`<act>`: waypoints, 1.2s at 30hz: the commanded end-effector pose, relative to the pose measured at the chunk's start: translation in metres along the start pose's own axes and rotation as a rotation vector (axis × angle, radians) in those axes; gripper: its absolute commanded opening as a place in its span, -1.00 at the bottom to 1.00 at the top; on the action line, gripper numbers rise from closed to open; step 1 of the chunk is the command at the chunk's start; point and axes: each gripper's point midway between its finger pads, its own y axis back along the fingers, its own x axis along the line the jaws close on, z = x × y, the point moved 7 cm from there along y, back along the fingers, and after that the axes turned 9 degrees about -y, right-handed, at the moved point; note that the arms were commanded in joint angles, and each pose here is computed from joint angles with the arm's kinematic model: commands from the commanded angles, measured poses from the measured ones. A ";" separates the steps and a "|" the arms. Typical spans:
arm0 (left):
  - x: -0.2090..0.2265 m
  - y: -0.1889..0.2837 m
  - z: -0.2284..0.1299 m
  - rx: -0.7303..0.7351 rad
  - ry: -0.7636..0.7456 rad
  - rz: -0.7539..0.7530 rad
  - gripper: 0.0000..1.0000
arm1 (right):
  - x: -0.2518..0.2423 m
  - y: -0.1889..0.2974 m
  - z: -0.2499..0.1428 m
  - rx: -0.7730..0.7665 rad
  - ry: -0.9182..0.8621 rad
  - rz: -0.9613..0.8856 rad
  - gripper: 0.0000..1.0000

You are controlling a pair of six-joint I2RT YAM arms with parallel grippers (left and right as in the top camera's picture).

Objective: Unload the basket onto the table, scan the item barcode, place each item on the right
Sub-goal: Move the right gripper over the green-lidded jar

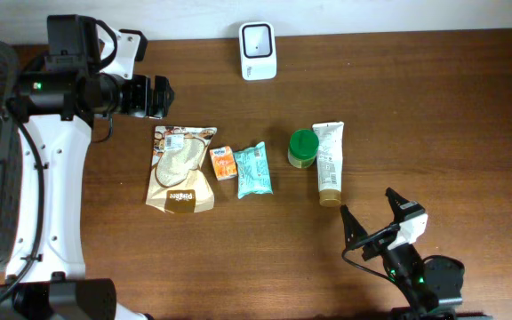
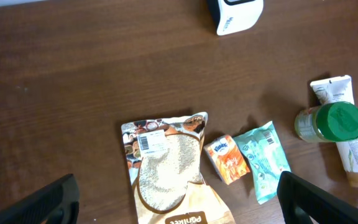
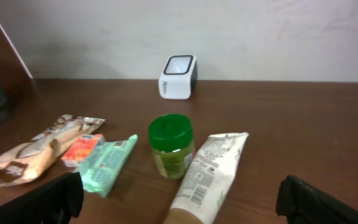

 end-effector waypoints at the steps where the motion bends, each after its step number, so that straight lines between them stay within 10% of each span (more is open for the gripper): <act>1: 0.002 0.000 0.000 0.005 -0.017 0.009 0.98 | 0.015 0.002 0.038 0.025 -0.032 0.024 0.96; 13: 0.002 0.000 0.000 0.004 -0.017 0.009 0.98 | 0.019 -0.070 0.117 0.587 -0.301 -0.009 0.96; 24: 0.002 0.000 0.000 0.004 -0.017 0.009 0.98 | -0.061 -0.106 0.054 0.902 -0.577 -0.228 0.99; 36: 0.002 0.000 0.000 0.004 -0.017 0.009 0.98 | -0.018 -0.142 0.002 1.098 -0.483 -0.021 0.24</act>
